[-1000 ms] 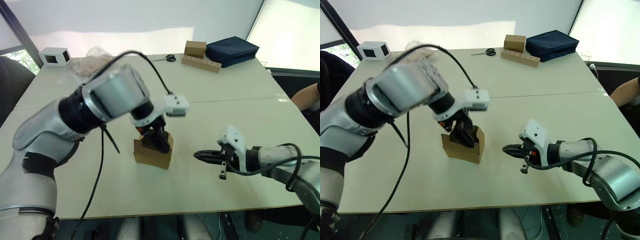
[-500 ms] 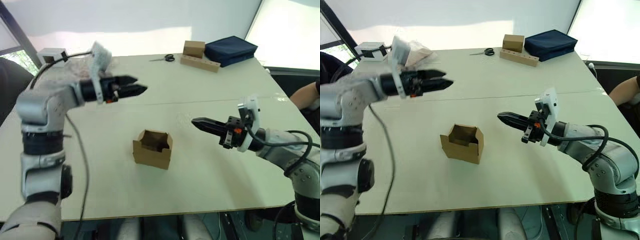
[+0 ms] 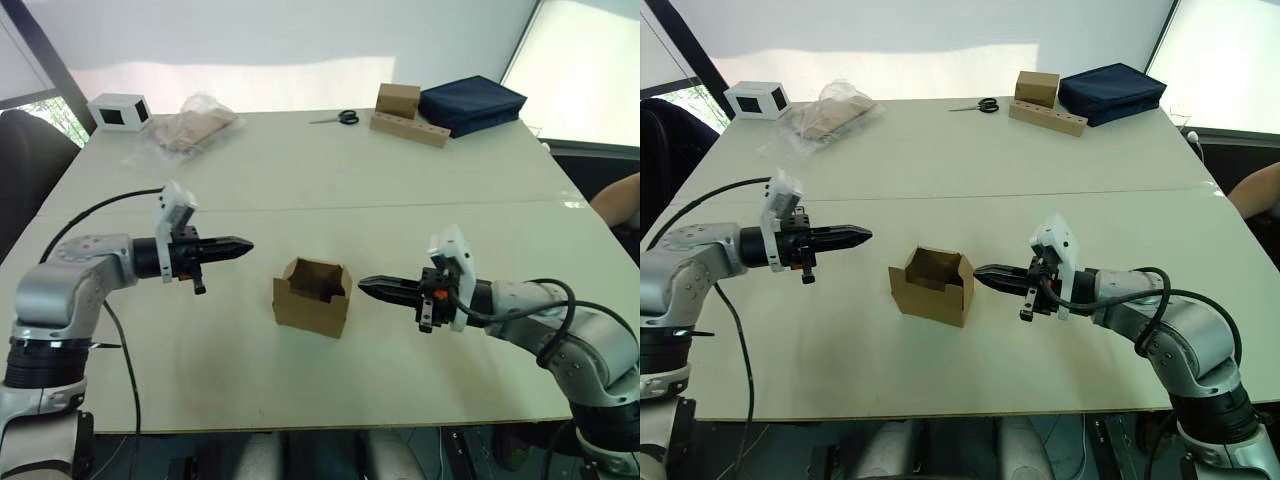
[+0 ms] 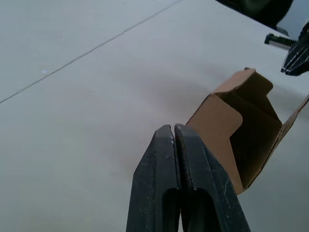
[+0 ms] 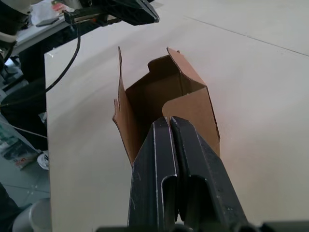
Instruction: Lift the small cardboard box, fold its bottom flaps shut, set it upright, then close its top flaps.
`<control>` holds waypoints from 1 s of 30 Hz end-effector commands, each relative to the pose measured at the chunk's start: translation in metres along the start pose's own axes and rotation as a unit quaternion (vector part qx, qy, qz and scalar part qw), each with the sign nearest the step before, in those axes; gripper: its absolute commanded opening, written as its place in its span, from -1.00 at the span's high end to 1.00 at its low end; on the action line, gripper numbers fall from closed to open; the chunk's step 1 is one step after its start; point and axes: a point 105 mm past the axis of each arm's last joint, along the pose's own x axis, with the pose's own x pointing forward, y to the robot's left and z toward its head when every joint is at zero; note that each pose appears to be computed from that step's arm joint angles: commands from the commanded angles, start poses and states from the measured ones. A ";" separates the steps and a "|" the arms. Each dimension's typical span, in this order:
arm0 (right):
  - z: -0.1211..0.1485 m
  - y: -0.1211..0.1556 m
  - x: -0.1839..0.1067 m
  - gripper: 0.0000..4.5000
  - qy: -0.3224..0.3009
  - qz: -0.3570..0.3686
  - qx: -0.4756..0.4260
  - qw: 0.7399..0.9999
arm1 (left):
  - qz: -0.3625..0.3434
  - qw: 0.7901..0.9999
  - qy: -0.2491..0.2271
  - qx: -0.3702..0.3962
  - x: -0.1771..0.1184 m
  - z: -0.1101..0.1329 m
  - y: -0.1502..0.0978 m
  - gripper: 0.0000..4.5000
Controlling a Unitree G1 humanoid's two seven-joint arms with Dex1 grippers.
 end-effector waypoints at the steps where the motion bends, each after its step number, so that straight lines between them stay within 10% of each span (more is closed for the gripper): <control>1: 0.007 0.002 0.006 1.00 -0.010 0.004 -0.030 1.000 | -0.033 0.999 -0.007 0.015 0.007 0.008 -0.008 0.97; 30: -0.015 -0.002 0.034 1.00 0.031 0.011 -0.071 0.997 | -0.101 0.994 0.032 -0.027 0.040 -0.028 -0.046 0.97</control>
